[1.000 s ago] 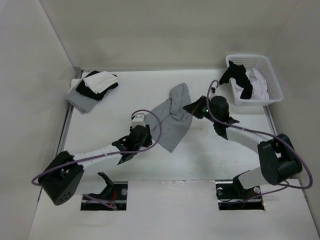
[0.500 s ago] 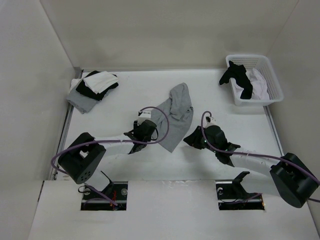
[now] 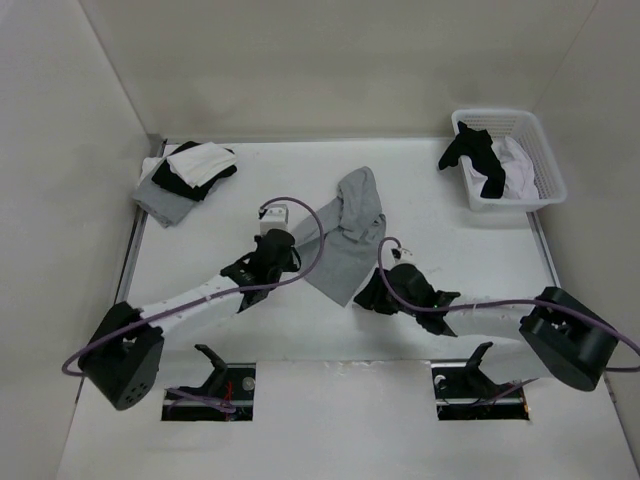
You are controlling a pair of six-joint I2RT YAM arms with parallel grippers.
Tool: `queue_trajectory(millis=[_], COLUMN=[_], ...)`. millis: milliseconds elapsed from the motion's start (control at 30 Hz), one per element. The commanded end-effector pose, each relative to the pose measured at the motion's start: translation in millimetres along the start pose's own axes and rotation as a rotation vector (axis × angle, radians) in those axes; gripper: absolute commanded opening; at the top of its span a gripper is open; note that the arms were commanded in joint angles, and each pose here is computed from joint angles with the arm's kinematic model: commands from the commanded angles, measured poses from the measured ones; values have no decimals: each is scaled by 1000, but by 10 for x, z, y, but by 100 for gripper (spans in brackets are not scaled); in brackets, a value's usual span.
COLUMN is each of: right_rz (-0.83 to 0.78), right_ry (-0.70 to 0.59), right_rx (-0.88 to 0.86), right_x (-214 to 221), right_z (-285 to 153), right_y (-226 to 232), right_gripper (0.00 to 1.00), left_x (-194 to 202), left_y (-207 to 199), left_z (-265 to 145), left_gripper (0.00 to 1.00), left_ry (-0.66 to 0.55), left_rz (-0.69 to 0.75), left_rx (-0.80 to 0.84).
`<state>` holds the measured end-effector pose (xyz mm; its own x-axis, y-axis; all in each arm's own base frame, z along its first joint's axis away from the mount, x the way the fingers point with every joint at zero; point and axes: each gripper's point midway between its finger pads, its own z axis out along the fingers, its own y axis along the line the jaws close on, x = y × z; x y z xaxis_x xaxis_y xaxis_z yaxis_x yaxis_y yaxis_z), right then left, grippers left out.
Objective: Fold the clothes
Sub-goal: Flatten the tank top out
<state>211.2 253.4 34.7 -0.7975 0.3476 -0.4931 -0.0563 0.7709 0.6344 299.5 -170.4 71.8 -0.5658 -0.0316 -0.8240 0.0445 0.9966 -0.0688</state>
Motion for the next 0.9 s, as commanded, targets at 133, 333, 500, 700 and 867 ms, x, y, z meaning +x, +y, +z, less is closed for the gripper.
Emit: queue_trajectory(millis=[133,333,500,700,867], right_rz=[37,66,46,27,39], right_ry=[17,52,66,117,73], right_rx=[25,93,179,202,171], right_x=[110,214,238,298,180], right_z=[172,228,220,301,252], right_y=[287,198,63,102,205], right_gripper=[43,31,25,19,0], left_x=[-362,-482,-559,-529,-611], left_y=[42,26,-12,21,118], left_z=[-247,-300,-382,-390,-417], left_gripper=[6,6,6,6,5], left_ry=[-53,-73,-101,-114,-147], left_rz=[-213,-296,-324,-345,-398], left_rx=[130,198,235,241,234])
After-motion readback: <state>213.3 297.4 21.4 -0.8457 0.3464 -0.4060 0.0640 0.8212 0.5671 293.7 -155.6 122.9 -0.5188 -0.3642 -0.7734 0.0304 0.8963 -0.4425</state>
